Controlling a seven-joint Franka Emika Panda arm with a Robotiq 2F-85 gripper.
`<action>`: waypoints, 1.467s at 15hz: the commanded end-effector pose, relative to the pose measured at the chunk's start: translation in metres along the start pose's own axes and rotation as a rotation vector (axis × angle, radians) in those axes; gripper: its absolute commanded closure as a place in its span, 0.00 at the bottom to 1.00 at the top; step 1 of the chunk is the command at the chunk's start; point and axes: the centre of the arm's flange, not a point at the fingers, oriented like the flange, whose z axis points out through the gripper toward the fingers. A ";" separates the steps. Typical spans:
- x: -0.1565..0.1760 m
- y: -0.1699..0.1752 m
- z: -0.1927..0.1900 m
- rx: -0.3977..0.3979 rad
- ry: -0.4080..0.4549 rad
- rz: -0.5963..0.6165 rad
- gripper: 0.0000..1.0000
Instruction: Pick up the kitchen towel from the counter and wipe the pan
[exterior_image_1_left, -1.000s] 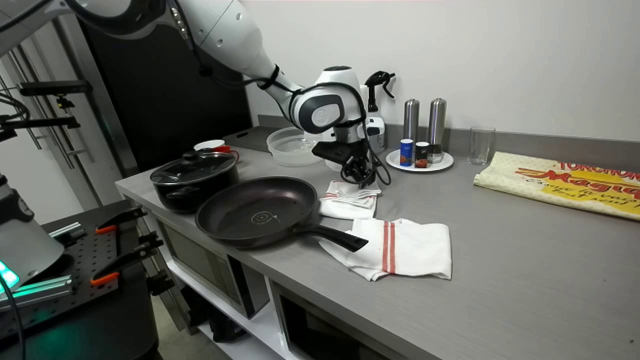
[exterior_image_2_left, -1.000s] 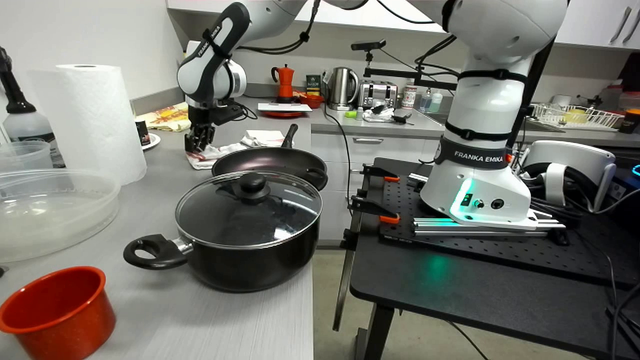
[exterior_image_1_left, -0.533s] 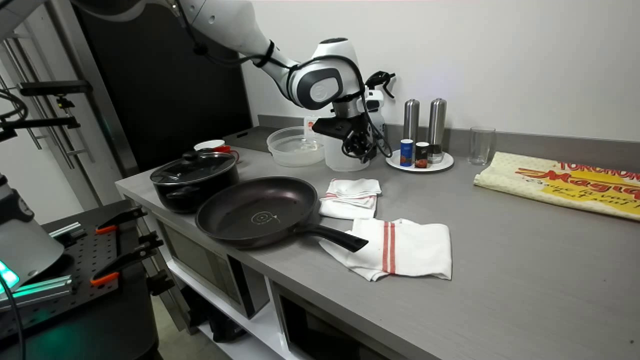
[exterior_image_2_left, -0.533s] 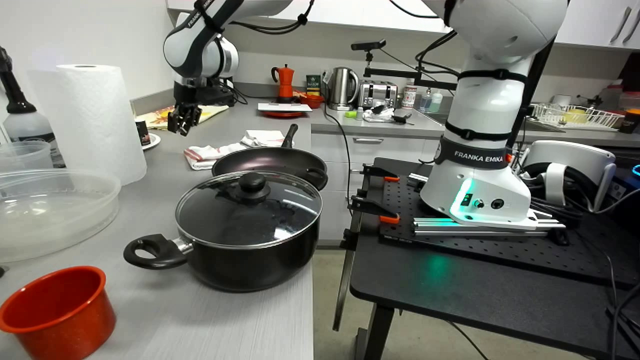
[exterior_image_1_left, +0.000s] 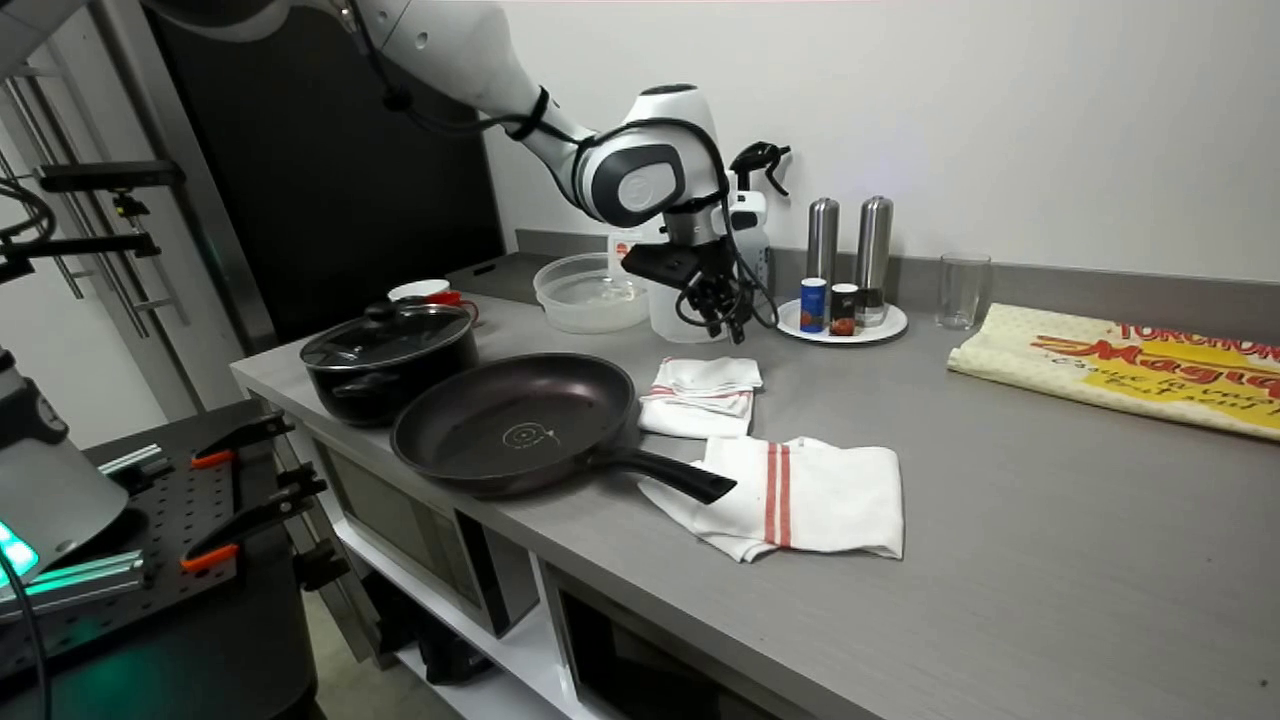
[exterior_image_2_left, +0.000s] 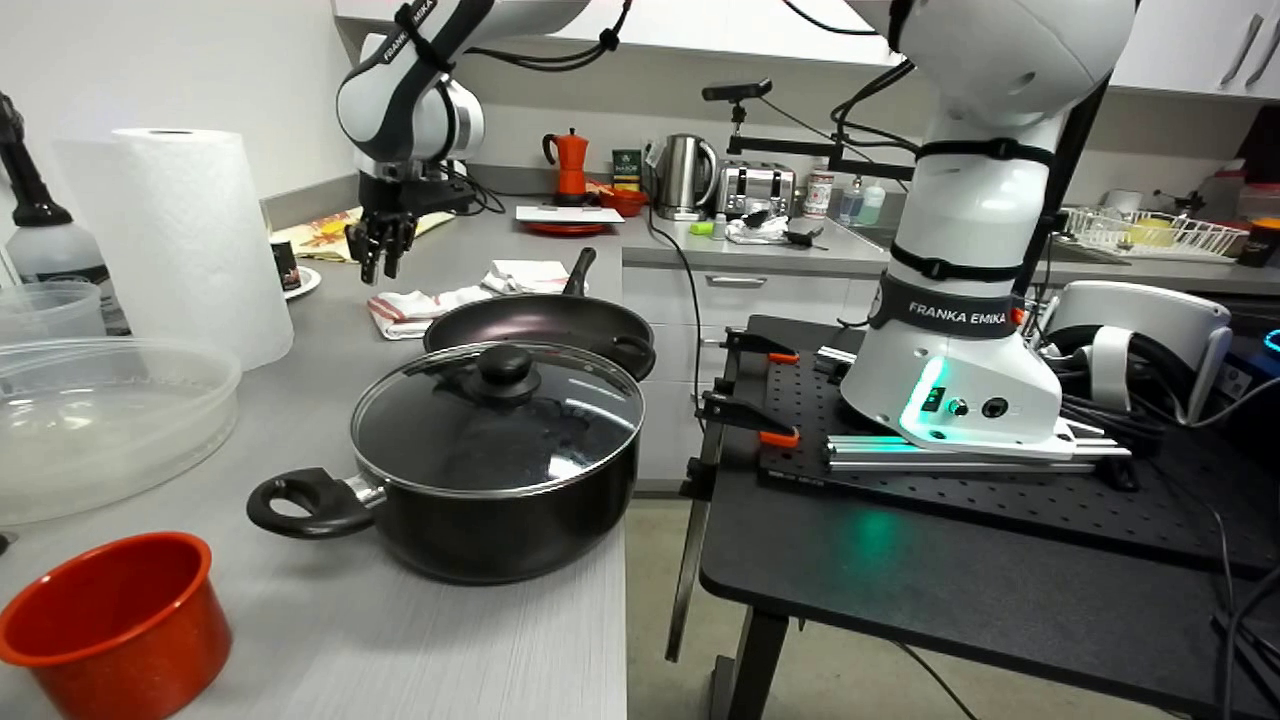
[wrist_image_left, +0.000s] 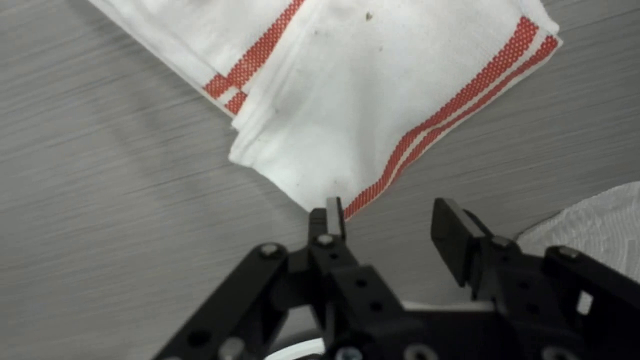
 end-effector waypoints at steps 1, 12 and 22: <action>-0.009 -0.005 0.002 -0.009 -0.028 0.022 0.19; -0.045 -0.005 0.043 -0.064 -0.118 0.004 0.00; -0.048 -0.011 0.051 -0.069 -0.127 -0.003 0.41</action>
